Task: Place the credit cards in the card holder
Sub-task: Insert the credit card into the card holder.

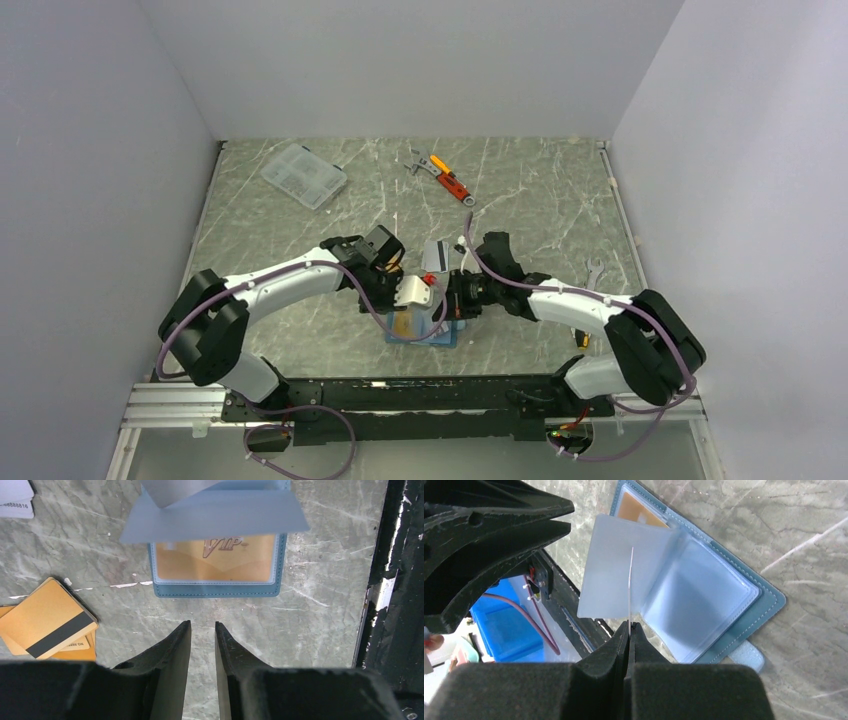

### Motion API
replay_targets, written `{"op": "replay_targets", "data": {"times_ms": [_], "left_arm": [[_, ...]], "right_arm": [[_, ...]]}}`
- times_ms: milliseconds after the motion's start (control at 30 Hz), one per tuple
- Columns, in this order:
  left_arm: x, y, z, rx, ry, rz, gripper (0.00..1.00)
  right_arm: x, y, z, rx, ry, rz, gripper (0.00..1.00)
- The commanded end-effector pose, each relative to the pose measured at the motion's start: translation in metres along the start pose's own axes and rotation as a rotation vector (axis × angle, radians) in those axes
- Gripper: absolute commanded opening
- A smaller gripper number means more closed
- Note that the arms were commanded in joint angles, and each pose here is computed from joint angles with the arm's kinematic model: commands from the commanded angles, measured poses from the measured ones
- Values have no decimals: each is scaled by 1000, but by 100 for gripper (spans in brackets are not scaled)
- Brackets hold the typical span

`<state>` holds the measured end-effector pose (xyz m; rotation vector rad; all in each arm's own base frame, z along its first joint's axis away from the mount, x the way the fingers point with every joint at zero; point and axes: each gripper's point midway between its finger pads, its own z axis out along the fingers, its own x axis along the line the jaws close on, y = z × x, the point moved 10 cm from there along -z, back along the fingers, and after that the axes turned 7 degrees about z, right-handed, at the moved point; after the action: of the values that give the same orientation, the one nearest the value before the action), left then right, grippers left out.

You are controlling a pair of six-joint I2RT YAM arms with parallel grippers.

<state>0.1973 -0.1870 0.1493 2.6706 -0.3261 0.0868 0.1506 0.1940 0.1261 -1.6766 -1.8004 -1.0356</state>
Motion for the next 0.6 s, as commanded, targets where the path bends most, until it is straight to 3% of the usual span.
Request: {"op": "replay_targets", "data": {"times_ms": [0, 567], "left_arm": [[-1, 6, -11, -65, 7, 41, 30], [6, 12, -1, -78, -44, 67, 30]], "right_arm": [[17, 14, 6, -37, 67, -51, 0], [9, 21, 21, -26, 18, -36, 0]]}}
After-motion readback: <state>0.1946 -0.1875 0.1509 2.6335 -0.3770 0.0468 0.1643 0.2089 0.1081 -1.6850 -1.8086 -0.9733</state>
